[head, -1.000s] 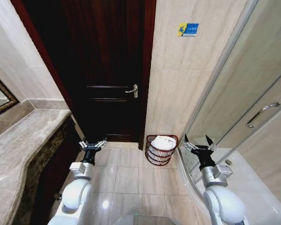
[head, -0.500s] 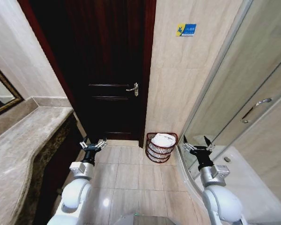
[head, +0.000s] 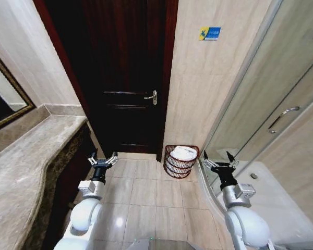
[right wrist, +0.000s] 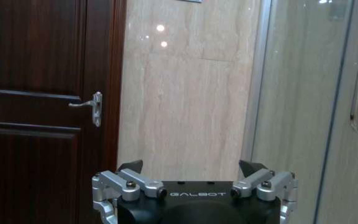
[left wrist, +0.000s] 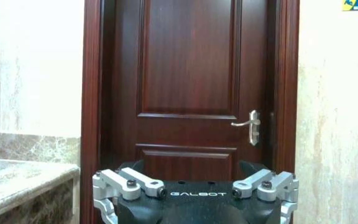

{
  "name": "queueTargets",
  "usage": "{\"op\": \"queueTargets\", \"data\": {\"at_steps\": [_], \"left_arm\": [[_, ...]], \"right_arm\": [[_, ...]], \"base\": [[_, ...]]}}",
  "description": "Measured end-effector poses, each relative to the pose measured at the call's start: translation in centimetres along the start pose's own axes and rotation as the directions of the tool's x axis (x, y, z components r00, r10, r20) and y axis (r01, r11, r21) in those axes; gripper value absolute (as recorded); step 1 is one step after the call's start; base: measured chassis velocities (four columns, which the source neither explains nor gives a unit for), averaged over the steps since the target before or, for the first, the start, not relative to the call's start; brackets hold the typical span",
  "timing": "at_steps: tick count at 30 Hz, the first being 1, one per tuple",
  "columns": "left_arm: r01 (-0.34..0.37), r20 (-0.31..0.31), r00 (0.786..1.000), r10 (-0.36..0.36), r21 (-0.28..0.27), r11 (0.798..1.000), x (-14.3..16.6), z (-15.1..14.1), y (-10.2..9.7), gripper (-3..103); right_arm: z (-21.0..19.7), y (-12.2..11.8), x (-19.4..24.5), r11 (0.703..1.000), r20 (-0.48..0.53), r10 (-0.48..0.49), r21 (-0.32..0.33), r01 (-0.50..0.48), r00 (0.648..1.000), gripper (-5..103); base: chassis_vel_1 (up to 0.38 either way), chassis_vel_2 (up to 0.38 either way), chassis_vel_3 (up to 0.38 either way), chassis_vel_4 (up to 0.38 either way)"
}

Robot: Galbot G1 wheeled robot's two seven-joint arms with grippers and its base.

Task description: Discard the used towel into the hamper.

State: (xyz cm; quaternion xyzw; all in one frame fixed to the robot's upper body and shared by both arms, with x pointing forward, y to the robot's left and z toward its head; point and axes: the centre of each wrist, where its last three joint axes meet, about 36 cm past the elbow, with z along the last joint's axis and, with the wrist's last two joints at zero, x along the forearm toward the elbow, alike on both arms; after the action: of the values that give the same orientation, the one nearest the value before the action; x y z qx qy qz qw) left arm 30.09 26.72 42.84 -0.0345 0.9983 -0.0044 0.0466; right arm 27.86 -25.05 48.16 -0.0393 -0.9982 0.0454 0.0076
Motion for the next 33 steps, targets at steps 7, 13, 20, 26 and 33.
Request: {"op": "queueTargets", "data": {"at_steps": [7, 13, 20, 26, 33], "left_arm": [[-0.009, -0.007, 1.000, 0.009, 0.001, 1.000, -0.1, -0.3, -0.3, 100], [-0.018, -0.023, 1.000, 0.018, 0.002, 1.000, -0.4, -0.1, -0.6, 100], [-0.017, -0.036, 0.999, 0.018, 0.003, 1.000, -0.6, -0.2, -0.7, 100], [-0.017, -0.020, 1.000, 0.017, 0.001, 1.000, -0.5, -0.3, -0.8, 100], [-0.025, -0.014, 1.000, 0.025, -0.003, 1.000, -0.2, -0.4, -1.3, 100]], "right_arm": [[0.8, -0.1, -0.2, 1.000, -0.018, 0.002, 0.001, -0.002, 1.000, 100], [1.7, -0.2, -0.5, 1.000, -0.036, 0.002, 0.011, -0.002, 0.999, 100], [1.7, -0.2, -0.6, 1.000, -0.033, 0.001, 0.015, 0.000, 0.999, 100], [1.4, -0.3, -0.6, 1.000, -0.026, 0.001, 0.014, -0.001, 1.000, 100], [1.5, -0.4, -0.3, 1.000, -0.028, 0.001, 0.012, 0.000, 1.000, 100]], "base": [[0.068, -0.053, -0.061, 0.056], [0.078, -0.077, -0.081, 0.071], [0.080, -0.080, -0.087, 0.078], [0.074, -0.067, -0.065, 0.074], [0.077, -0.061, -0.078, 0.071]]}}
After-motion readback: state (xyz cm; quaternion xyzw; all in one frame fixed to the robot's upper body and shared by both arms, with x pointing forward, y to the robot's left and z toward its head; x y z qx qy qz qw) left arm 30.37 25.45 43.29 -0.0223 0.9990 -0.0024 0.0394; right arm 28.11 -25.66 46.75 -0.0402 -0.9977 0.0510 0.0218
